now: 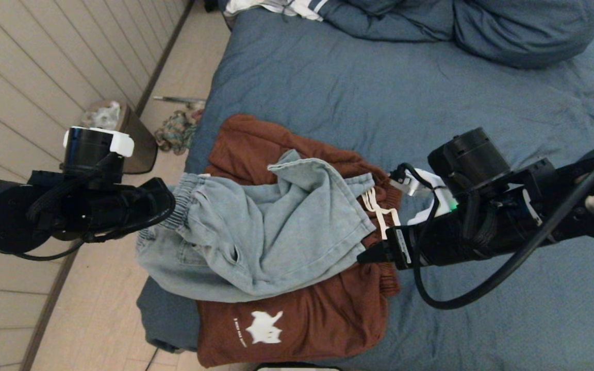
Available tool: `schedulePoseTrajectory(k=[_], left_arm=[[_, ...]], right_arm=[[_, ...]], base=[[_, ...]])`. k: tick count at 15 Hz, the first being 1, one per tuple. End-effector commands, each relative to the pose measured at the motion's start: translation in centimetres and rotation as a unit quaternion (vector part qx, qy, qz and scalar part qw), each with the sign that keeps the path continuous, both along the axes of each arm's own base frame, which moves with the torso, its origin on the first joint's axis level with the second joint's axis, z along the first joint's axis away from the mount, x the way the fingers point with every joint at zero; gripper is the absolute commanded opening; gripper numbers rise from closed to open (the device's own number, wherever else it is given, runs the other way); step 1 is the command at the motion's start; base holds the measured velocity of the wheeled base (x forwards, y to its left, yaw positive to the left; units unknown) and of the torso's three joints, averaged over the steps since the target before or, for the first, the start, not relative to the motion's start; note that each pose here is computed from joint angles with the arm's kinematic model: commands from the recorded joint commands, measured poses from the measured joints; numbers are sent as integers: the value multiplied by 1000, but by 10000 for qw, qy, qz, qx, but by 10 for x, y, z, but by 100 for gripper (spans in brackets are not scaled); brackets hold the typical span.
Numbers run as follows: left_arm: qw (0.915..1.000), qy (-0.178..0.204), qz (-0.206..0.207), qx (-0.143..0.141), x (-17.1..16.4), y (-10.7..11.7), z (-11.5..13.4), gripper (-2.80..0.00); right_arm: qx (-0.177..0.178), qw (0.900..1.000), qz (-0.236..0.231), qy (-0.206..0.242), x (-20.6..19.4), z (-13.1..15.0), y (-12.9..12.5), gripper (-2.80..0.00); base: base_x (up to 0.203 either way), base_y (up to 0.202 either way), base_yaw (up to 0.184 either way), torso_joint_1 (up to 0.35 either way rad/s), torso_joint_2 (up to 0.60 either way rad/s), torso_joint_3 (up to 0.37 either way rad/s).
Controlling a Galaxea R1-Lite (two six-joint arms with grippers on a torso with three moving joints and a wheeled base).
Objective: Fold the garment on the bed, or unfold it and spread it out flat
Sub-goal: Unford the blue shorts
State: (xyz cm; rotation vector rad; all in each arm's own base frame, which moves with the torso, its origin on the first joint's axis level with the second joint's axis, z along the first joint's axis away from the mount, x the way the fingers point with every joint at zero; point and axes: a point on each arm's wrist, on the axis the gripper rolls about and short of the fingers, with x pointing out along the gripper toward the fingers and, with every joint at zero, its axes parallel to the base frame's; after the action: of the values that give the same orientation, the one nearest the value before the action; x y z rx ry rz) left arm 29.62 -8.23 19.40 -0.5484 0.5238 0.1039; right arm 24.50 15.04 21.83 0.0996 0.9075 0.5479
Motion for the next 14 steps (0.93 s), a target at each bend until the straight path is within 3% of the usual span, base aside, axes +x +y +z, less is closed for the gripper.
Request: schedulePoseTrajectory(k=[1,6,14], left_arm=[[10000,-17,-3,-21,-2,-1,1,-280],[10000,-17,-30,-14,-2,-2,1,-280],[9999,42,-99,4,-2,-7,-3,-280]], right_arm=[[-11,10000,-45,30,14,-9,5,0],[-52,9992,-349,-193,82,-42,3,0],[128,9980,-351,-511,113,-35,14,0]], base=[[0,0,0,0,0,0],[0,0,0,0,0,0],[0,0,0,0,0,0]])
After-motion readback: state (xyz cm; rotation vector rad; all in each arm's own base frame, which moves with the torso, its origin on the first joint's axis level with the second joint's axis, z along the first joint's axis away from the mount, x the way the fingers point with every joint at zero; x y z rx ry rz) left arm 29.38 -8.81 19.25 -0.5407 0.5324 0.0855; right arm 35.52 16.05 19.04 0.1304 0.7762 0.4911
